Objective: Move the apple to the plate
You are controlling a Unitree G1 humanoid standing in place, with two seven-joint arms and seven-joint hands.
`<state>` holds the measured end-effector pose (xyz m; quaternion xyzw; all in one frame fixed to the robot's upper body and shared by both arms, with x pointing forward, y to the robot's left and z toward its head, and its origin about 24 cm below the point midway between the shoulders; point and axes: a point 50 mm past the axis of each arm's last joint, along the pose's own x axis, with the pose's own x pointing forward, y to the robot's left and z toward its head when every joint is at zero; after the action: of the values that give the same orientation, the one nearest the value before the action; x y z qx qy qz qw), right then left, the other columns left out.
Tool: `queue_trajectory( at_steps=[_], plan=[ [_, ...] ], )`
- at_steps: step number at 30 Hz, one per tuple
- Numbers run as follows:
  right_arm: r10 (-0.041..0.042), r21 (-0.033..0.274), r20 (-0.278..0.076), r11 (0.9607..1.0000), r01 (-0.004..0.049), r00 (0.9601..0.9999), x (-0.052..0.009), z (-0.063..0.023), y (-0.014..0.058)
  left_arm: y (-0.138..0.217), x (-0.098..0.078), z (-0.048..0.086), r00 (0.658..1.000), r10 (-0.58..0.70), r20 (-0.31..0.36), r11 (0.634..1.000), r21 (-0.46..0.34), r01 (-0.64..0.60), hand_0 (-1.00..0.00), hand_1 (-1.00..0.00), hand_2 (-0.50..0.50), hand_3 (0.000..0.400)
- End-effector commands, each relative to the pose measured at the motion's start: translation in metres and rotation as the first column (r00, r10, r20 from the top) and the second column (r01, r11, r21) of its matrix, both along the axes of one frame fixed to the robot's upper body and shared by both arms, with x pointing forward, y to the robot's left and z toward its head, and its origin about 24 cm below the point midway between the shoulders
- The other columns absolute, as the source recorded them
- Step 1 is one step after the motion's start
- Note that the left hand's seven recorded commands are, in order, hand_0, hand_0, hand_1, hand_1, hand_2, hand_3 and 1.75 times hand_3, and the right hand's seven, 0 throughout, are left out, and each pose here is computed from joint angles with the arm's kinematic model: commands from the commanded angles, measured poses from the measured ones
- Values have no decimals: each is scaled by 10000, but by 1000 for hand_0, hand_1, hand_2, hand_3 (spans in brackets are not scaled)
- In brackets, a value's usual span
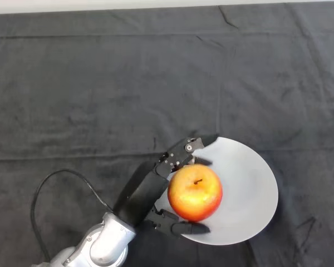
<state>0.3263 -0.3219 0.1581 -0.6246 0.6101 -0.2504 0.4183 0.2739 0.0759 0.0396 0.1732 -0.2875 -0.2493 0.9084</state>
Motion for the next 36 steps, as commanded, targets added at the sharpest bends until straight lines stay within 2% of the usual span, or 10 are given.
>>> queue_trajectory(
  at_steps=[1, 12, 36],
  plan=[
    [-298, -79, 151, 9995, 300, 9994, -34, 50, -72, 130, 78, -30, 9993, 326, -193, 9979, 574, -314, 0, 0, 0, 0],
    [-298, -79, 151, 9995, 299, 9994, -34, 50, -72, 519, 172, 53, 9949, 999, -115, 9933, 602, -991, 0, 0, 0, 0],
    [-298, -78, 151, 9995, 299, 9994, -34, 50, -72, 1078, 242, 152, 9524, 3048, -57, 9520, -281, -3048, 0, 0, 0, 0]
  ],
)
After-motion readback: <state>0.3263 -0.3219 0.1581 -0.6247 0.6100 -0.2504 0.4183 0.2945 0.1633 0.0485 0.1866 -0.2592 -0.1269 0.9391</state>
